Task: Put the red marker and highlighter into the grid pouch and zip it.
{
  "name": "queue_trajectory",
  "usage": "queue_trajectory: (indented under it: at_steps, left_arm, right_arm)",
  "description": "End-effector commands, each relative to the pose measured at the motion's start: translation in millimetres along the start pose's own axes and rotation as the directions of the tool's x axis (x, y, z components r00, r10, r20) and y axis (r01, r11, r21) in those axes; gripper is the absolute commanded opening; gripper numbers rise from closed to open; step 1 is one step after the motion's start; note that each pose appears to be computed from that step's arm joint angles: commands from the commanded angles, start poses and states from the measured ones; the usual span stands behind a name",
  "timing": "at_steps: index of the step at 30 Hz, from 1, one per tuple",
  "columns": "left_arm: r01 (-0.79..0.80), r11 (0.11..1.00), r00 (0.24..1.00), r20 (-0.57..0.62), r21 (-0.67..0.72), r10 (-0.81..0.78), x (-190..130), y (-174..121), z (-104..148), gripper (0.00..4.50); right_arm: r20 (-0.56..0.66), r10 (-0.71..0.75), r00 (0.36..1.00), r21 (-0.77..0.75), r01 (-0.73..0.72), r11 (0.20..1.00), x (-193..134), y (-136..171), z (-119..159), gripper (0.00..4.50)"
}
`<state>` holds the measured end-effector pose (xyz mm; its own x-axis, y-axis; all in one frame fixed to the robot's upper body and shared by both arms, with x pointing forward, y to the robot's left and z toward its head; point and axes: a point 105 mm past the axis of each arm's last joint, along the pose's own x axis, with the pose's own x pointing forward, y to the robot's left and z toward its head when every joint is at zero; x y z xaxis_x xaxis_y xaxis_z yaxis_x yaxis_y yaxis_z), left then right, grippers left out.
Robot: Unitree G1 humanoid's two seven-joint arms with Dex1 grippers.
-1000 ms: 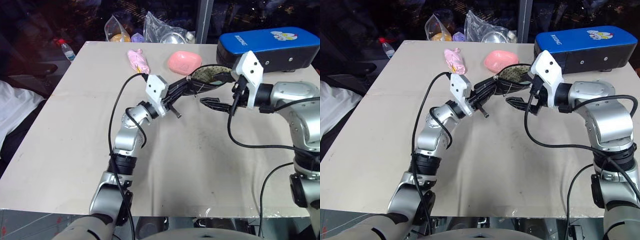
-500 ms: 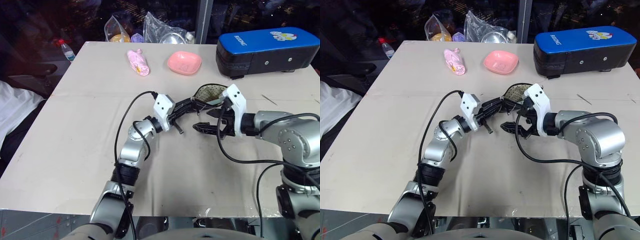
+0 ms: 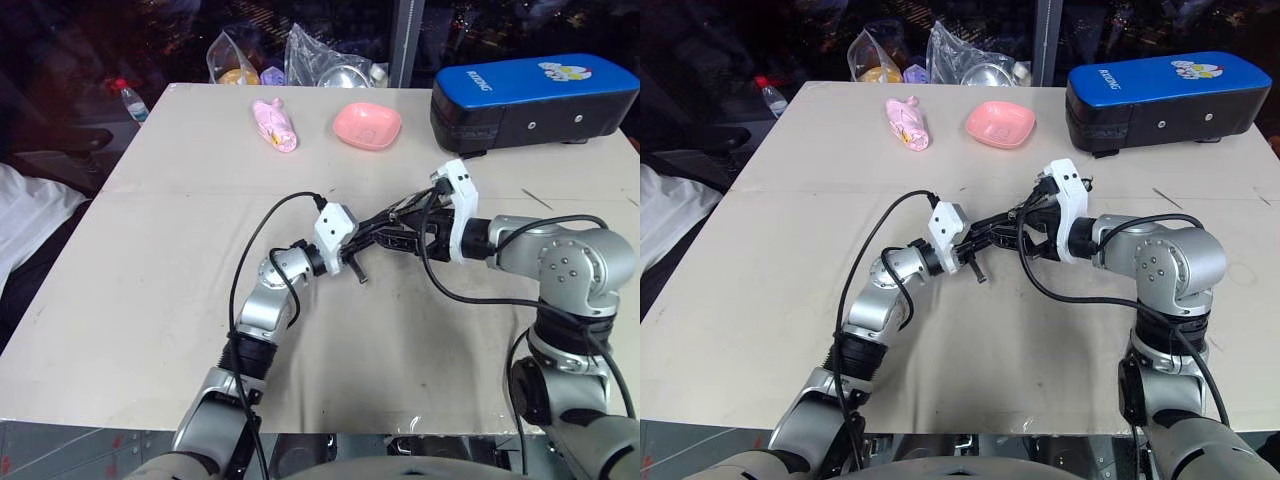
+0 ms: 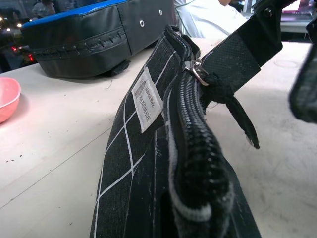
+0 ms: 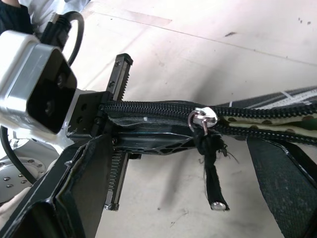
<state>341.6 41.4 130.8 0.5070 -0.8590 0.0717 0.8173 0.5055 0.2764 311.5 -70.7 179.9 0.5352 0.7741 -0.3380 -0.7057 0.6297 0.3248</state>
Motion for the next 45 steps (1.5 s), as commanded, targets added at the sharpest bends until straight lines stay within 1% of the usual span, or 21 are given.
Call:
queue_trajectory:
  at_steps: [1, 3, 4, 5, 6, 7, 8, 9, 22, 30, 33, 36, 38, 39, 42, 45]
  left_arm:
    - [0.016, 0.999, 0.999, 0.031, 0.028, -0.017, 2.1, -4.8, 7.7, 0.00]
    - [0.020, 0.999, 0.999, 0.030, 0.034, -0.021, 2.2, -5.7, 7.7, 0.00]
    - [0.021, 0.999, 0.999, 0.030, 0.036, -0.022, 2.2, -6.1, 7.7, 0.00]
    - [0.022, 0.999, 0.999, 0.030, 0.036, -0.023, 2.3, -6.1, 7.7, 0.00]
    - [0.021, 0.999, 0.999, 0.031, 0.036, -0.022, 2.5, -6.2, 7.8, 0.00]
    - [0.021, 0.999, 0.999, 0.031, 0.036, -0.022, 2.6, -6.1, 7.7, 0.00]
    - [0.021, 0.999, 0.999, 0.031, 0.036, -0.022, 2.6, -6.3, 7.8, 0.00]
    - [0.021, 0.999, 0.999, 0.031, 0.036, -0.022, 2.7, -6.3, 7.6, 0.00]
    - [-0.011, 0.999, 0.999, 0.037, 0.036, 0.010, 0.8, -0.8, 7.3, 0.00]
    - [-0.013, 0.999, 0.999, 0.036, 0.038, 0.012, 0.3, -0.1, 7.3, 0.00]
    - [-0.012, 0.999, 0.999, 0.034, 0.039, 0.011, 0.0, -0.1, 6.9, 0.00]
    - [-0.011, 0.999, 0.999, 0.031, 0.041, 0.009, -0.6, 0.1, 6.1, 0.00]
    - [-0.010, 0.999, 1.000, 0.029, 0.043, 0.009, -1.0, 0.1, 5.5, 0.00]
    - [-0.011, 0.999, 1.000, 0.028, 0.044, 0.009, -1.2, 0.4, 5.3, 0.00]
    - [-0.023, 0.998, 1.000, 0.019, 0.053, 0.022, -2.1, 3.1, 3.9, 0.00]
    - [-0.034, 0.998, 0.999, 0.018, 0.059, 0.033, -4.1, 6.6, 3.6, 0.00]
  right_arm:
    - [0.026, 0.015, 1.000, -0.021, -0.015, 1.000, -3.9, 5.1, 8.8, 2.92]
    - [0.020, 0.009, 1.000, -0.013, -0.009, 1.000, -3.7, 4.2, 6.9, 1.95]
    - [0.018, 0.002, 1.000, -0.006, -0.002, 1.000, -3.3, 3.0, 6.4, 1.95]
    - [0.018, -0.006, 1.000, 0.001, 0.006, 1.000, -2.9, 1.7, 6.2, 1.23]
    - [0.018, -0.013, 1.000, 0.006, 0.013, 1.000, -2.7, 0.6, 5.9, 1.20]
    - [0.017, -0.018, 1.000, 0.010, 0.017, 1.000, -2.6, -0.2, 5.8, 0.85]
    - [0.018, -0.020, 1.000, 0.012, 0.020, 1.000, -2.7, -0.5, 5.6, 0.36]
    - [0.017, -0.024, 1.000, 0.014, 0.024, 1.000, -2.6, -1.1, 5.4, 0.03]
    - [0.038, -0.145, 0.989, 0.020, 0.144, 0.989, -14.0, -22.2, 7.0, 0.03]
    - [0.094, -0.309, 0.946, 0.009, 0.310, 0.951, -42.8, -64.4, 24.8, 0.03]
    - [0.125, -0.393, 0.911, 0.014, 0.395, 0.919, -54.5, -83.9, 32.0, 0.03]
    - [0.179, -0.529, 0.830, 0.044, 0.530, 0.847, -70.9, -112.5, 42.6, 0.03]
    - [0.200, -0.578, 0.791, 0.062, 0.579, 0.813, -77.2, -123.4, 46.2, 0.03]
    - [0.203, -0.586, 0.784, 0.065, 0.587, 0.807, -77.9, -125.2, 46.7, 0.03]
    - [0.195, -0.559, 0.806, 0.056, 0.559, 0.827, -71.9, -120.0, 42.7, 0.03]
    - [0.177, -0.472, 0.863, 0.009, 0.479, 0.878, -63.1, -105.1, 37.0, 0.03]
